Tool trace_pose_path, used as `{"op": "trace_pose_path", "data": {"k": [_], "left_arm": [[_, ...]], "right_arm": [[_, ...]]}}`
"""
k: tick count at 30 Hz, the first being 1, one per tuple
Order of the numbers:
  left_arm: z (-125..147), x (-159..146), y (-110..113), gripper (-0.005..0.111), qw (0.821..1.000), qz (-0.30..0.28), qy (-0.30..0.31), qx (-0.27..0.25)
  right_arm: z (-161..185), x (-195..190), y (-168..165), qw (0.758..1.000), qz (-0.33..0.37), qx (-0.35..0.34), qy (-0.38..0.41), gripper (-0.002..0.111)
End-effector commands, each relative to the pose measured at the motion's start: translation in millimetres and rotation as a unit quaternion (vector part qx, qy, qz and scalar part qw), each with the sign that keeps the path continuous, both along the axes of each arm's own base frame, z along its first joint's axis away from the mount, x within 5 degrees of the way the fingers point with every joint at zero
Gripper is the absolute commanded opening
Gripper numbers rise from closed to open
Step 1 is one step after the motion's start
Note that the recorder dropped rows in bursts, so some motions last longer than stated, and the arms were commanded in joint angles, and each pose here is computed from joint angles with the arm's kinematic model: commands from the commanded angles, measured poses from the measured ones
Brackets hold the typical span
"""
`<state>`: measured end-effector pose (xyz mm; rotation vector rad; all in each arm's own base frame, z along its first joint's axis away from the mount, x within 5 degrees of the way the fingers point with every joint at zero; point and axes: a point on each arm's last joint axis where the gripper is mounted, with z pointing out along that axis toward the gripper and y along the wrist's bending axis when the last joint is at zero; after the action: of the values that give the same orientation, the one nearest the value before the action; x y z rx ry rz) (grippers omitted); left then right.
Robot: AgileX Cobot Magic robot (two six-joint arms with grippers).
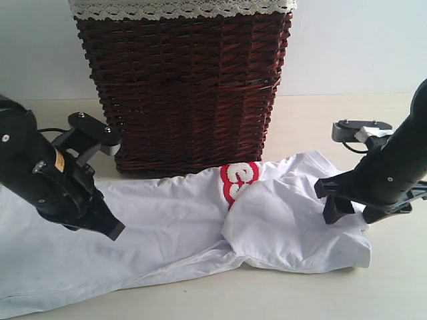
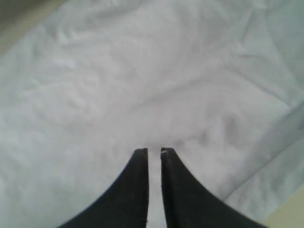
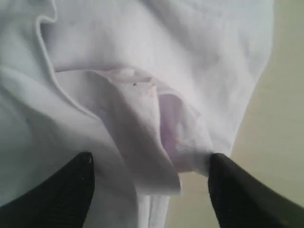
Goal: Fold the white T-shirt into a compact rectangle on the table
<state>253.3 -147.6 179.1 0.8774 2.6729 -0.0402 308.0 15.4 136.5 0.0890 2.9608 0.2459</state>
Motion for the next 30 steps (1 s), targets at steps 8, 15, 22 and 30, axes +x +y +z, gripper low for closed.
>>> {"op": "trace_pose_path", "data": {"k": [8, 15, 22, 30], "left_arm": [[-5.8, -16.1, 9.2, 0.012, 0.999, 0.004, -0.025, -0.023], [-7.0, -18.8, 11.1, 0.012, 1.0, 0.005, -0.009, -0.012], [8.7, -24.9, 14.9, 0.012, 1.0, 0.0, -0.019, -0.016], [12.6, -26.5, 12.8, 0.012, 0.999, 0.014, -0.018, -0.039]], "right_arm": [[-49.2, 3.6, 13.7, 0.995, 0.021, 0.081, 0.048, 0.041], [-56.0, 1.3, 16.5, 0.992, 0.06, 0.093, 0.057, 0.0], [12.4, -13.2, -43.5, 0.997, -0.011, -0.068, 0.034, 0.0], [85.3, -28.7, -8.3, 0.994, 0.035, 0.05, -0.085, 0.0]]}}
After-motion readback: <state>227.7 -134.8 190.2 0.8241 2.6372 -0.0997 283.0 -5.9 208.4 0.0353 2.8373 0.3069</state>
